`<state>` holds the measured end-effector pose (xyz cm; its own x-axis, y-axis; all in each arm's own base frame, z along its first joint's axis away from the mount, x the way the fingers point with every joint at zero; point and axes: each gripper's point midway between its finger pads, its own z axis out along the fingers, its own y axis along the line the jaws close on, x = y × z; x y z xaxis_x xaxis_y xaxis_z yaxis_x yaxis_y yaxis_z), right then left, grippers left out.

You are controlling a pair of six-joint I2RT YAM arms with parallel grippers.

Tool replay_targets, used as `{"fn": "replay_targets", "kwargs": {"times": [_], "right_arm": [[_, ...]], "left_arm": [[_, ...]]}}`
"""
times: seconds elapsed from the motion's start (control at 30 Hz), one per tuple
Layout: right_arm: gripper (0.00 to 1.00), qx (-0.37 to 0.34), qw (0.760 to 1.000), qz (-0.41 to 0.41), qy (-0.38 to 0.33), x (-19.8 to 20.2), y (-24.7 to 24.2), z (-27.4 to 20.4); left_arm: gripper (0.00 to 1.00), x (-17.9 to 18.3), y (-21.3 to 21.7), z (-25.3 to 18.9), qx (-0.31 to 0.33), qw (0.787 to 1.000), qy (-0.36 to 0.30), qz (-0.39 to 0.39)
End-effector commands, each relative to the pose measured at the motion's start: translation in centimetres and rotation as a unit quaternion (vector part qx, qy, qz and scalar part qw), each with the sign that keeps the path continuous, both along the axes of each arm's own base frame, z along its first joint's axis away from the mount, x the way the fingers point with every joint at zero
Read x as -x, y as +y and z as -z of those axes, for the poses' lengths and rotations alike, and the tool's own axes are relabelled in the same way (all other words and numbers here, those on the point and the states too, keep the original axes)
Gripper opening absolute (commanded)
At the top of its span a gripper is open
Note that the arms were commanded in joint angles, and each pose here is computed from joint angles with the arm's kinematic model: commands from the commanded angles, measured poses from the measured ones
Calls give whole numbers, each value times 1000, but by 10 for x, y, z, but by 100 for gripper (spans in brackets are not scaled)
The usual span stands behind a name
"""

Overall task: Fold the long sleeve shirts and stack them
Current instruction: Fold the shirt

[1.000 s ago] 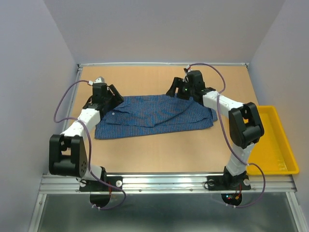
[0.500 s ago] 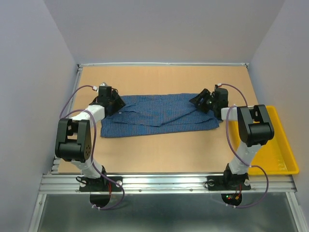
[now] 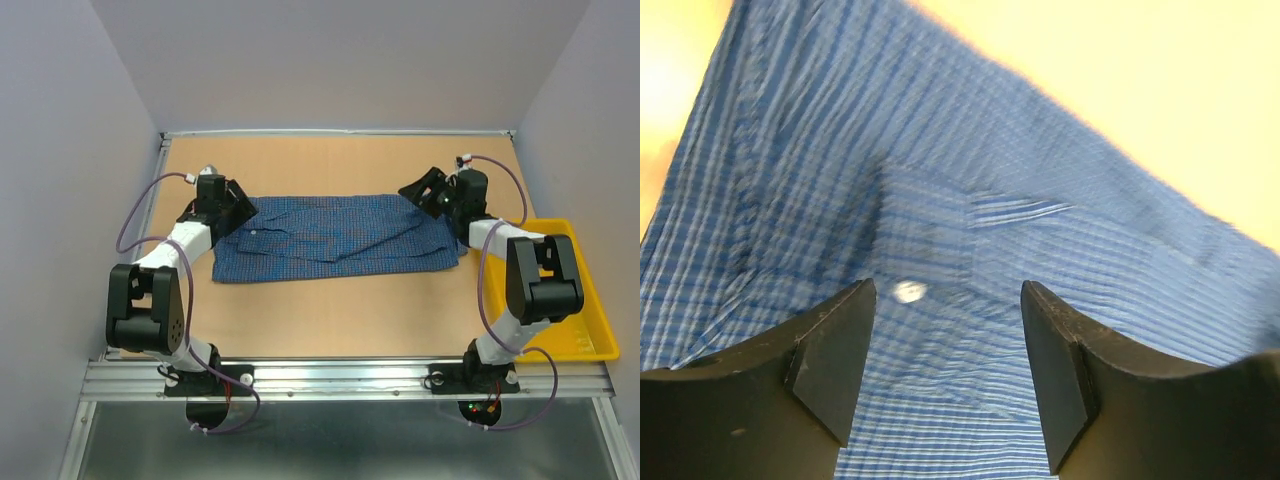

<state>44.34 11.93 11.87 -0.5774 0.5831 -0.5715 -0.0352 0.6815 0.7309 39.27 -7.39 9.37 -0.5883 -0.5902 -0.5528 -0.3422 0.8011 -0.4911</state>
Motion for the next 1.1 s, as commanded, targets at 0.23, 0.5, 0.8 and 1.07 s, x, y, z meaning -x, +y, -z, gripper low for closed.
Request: {"fn": "replay_targets", "kwargs": {"times": [0.23, 0.5, 0.8, 1.07], "right_arm": [[71, -72, 994, -21, -78, -46, 18, -30], [71, -68, 997, 29, -37, -49, -18, 36], [71, -54, 996, 48, -57, -55, -50, 35], [71, -79, 990, -39, -110, -30, 9, -61]], "left_arm": [[70, -55, -33, -14, 59, 996, -53, 42], [68, -54, -13, 37, 66, 998, -6, -21], [68, -32, 15, 56, 77, 995, 23, -66], [75, -15, -1, -27, 53, 997, -62, -12]]}}
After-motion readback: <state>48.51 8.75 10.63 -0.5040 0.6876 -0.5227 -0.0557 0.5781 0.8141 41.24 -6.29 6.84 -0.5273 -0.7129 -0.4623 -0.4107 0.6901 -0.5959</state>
